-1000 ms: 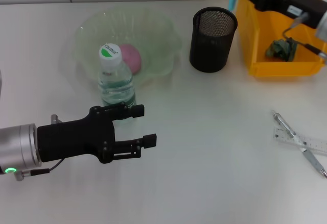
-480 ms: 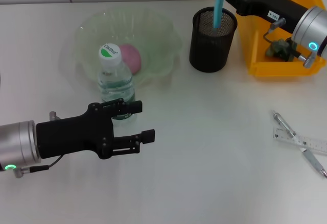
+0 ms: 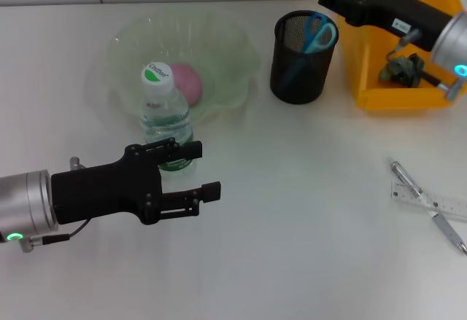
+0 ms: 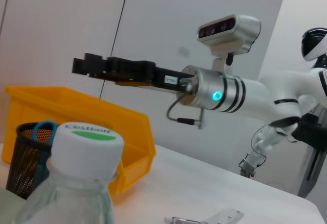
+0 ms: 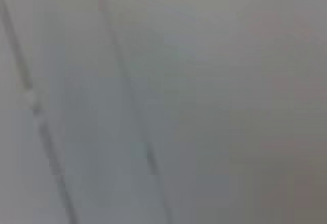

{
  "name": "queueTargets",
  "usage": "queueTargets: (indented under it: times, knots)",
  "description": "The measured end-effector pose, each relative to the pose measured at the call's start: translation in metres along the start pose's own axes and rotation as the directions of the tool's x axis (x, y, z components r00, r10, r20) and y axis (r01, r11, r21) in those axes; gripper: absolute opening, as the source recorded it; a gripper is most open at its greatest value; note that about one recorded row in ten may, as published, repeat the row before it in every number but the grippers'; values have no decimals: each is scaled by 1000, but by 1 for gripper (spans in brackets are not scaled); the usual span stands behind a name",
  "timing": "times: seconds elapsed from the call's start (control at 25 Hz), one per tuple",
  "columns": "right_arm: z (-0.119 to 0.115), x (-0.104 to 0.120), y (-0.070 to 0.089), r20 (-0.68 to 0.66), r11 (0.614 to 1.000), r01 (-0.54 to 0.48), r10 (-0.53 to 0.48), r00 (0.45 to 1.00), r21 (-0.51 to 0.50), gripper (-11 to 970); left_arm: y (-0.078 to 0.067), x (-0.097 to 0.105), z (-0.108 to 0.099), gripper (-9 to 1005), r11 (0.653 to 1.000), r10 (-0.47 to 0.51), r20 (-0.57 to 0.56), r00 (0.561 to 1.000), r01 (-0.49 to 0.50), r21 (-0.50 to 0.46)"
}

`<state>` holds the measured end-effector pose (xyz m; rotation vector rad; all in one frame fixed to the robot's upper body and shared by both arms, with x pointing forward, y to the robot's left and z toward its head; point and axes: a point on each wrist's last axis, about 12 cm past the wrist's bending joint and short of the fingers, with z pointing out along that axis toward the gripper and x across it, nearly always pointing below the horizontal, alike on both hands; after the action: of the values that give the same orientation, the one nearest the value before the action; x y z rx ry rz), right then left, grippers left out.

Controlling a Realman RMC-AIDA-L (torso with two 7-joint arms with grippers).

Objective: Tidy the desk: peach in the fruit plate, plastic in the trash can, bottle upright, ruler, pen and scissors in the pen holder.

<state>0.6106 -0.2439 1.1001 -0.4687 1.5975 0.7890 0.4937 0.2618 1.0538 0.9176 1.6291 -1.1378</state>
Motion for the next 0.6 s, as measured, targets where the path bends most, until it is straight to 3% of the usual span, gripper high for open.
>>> queueTargets:
  times: [0.08, 0.12, 0.24, 0.28, 0.32, 0.36, 0.48, 0.52, 0.56, 0.6]
  knots:
    - [-9, -12, 0, -56, 997, 17, -21, 998, -75, 614, 0, 0, 0, 798, 1000, 0, 0, 1000, 0, 3]
    - [-20, -27, 2, -150, 988, 36, -59, 987, -152, 614, 0, 0, 0, 798, 1000, 0, 0, 1000, 0, 3]
    - [-30, -41, 6, -244, 976, 65, -115, 963, -206, 614, -1, 0, 0, 798, 1000, -1, 0, 1000, 1, 4]
    - [-37, -49, 9, -316, 965, 88, -166, 934, -246, 613, -1, 1, 0, 798, 1000, -3, 1, 1000, 3, 4]
    - [-47, -61, 15, -434, 945, 126, -254, 864, -303, 613, -2, 1, 0, 798, 1000, -3, 1, 1000, 3, 4]
    - [-47, -61, 15, -434, 945, 126, -254, 864, -303, 613, -2, 1, 0, 798, 1000, -3, 1, 1000, 3, 4]
    - [-59, -74, 25, -615, 918, 152, -361, 701, -365, 612, -2, 2, 0, 798, 1000, -4, 1, 1000, 4, 4]
    - [-66, -79, 31, -712, 913, 155, -393, 582, -377, 612, -2, 2, 2, 798, 1000, -6, 2, 1000, 6, 9]
    - [-66, -79, 31, -712, 913, 155, -393, 582, -377, 612, -3, 2, 3, 798, 1000, -7, 3, 1000, 7, 11]
    - [-70, -84, 38, -779, 909, 170, -414, 471, -381, 612, -3, 2, 3, 798, 1000, -9, 4, 1000, 9, 12]
